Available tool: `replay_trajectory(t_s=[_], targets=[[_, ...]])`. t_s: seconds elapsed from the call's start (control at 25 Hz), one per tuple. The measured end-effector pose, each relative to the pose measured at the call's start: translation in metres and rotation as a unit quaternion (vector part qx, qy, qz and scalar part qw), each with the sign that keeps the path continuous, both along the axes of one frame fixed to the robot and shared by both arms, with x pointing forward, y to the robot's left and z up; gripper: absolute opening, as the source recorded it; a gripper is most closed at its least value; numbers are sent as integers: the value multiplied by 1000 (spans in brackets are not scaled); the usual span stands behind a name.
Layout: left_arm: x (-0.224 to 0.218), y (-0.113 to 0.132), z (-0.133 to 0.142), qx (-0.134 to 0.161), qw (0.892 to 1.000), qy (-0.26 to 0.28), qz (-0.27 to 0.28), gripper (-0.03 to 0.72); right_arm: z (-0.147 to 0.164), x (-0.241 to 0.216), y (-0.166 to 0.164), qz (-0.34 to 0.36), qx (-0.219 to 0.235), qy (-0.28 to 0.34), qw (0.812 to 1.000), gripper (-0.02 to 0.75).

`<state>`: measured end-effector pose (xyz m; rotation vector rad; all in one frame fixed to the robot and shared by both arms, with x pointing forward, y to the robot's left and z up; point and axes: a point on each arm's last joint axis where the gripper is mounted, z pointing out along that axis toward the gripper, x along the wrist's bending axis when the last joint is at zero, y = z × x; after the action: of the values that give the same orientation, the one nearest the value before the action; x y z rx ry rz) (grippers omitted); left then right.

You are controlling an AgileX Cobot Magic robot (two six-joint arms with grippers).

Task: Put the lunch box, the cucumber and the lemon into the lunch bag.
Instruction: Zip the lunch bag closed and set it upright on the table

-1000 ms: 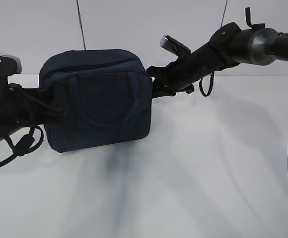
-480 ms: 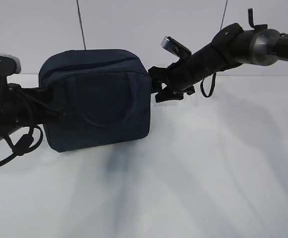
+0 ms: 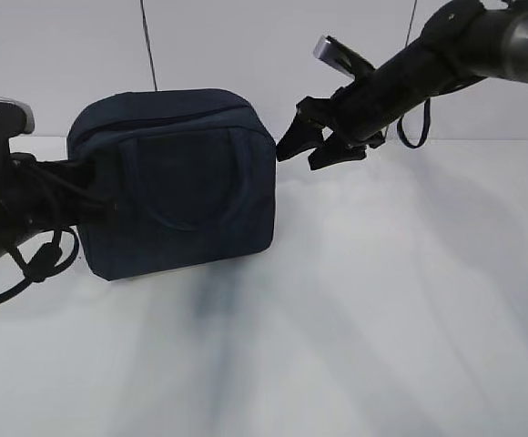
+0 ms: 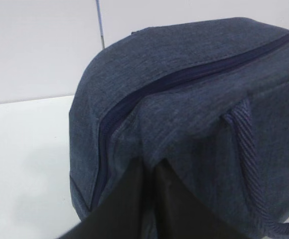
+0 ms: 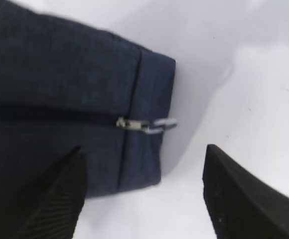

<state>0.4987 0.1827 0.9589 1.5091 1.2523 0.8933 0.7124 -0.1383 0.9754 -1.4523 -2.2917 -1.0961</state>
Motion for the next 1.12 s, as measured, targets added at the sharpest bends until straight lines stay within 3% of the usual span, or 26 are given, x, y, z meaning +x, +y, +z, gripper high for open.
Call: replay_trajectory(t_s=[0.12,0.32,0.44,0.64,0.84,1.12], targets=[[1,3,1,-11,1000,-7,20,106,16,-6,-3,15,-20,-9,1000,561],[-1,5,13,-26,999,-27,28,392,40,-13,-6,18,-24,-28,999,561],[-3,6,21,-34,998,-37,27,475,47,-16,-7,20,-23,-26,999,561],[-15,7,35,-48,999,-3,4,497,54,-23,-7,28,-24,-9,999,562],[-39,12,67,-78,996,8,-31,498,73,-34,-10,34,-29,4,999,562],[-85,18,106,-91,987,62,-119,498,114,-57,-17,3,-123,-31,992,562]])
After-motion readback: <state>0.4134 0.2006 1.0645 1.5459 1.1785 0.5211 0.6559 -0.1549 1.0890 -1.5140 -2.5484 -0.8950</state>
